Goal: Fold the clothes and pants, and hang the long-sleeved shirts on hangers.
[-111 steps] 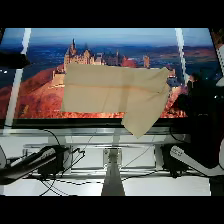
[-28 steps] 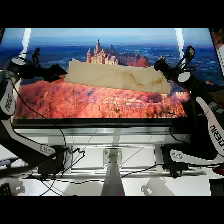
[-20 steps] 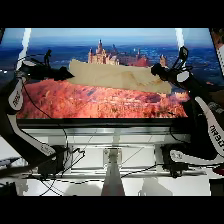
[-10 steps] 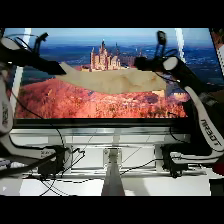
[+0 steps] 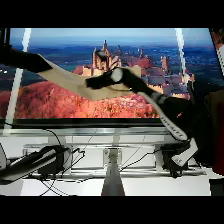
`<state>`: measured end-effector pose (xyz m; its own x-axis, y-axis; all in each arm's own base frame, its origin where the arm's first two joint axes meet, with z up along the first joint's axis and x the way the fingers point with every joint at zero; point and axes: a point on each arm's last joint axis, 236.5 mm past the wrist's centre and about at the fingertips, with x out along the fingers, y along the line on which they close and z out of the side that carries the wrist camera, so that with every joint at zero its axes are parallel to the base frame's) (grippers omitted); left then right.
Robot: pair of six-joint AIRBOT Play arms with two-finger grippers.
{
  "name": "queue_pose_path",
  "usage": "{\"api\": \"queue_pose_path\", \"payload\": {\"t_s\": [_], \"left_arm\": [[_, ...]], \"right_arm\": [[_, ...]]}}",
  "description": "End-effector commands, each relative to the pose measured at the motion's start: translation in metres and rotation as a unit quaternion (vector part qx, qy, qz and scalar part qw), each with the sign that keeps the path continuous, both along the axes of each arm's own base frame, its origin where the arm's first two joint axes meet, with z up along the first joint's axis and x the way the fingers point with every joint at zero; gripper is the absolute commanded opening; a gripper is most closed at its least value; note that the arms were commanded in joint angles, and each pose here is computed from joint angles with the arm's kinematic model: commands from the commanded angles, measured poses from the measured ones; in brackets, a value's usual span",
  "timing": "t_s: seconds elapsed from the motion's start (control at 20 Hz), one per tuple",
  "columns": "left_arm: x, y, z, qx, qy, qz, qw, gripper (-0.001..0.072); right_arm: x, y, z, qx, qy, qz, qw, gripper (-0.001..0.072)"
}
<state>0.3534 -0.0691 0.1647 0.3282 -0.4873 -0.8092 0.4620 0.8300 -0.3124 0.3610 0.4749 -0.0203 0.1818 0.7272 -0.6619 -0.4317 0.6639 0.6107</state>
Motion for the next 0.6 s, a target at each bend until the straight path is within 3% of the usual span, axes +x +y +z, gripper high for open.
{"api": "queue_pose_path", "payload": {"t_s": [0.0, 0.1, 0.25, 0.4, 0.55], "left_arm": [[-0.005, -0.005, 0.012, -0.012, -0.008, 0.008, 1.0, 0.0009], [-0.002, -0.015, 0.019, -0.034, -0.018, 0.003, 0.999, 0.0009], [0.006, -0.032, 0.021, -0.054, -0.029, -0.008, 0.998, 0.0009], [0.006, -0.068, -0.004, -0.058, 0.009, -0.057, 0.997, 0.0009], [0.007, -0.132, -0.039, -0.062, 0.04, -0.122, 0.99, 0.0009]], "right_arm": [[-0.048, 0.078, 0.02, 0.044, -0.025, 0.047, 0.998, 0.0013], [-0.048, 0.078, 0.024, 0.027, -0.051, 0.067, 0.996, 0.0013], [-0.018, 0.029, 0.008, -0.055, -0.063, 0.091, 0.992, 0.0013], [0.038, -0.075, -0.007, -0.161, -0.041, 0.066, 0.984, 0.0014], [0.089, -0.19, -0.001, -0.212, 0.007, -0.014, 0.977, 0.0014]]}}
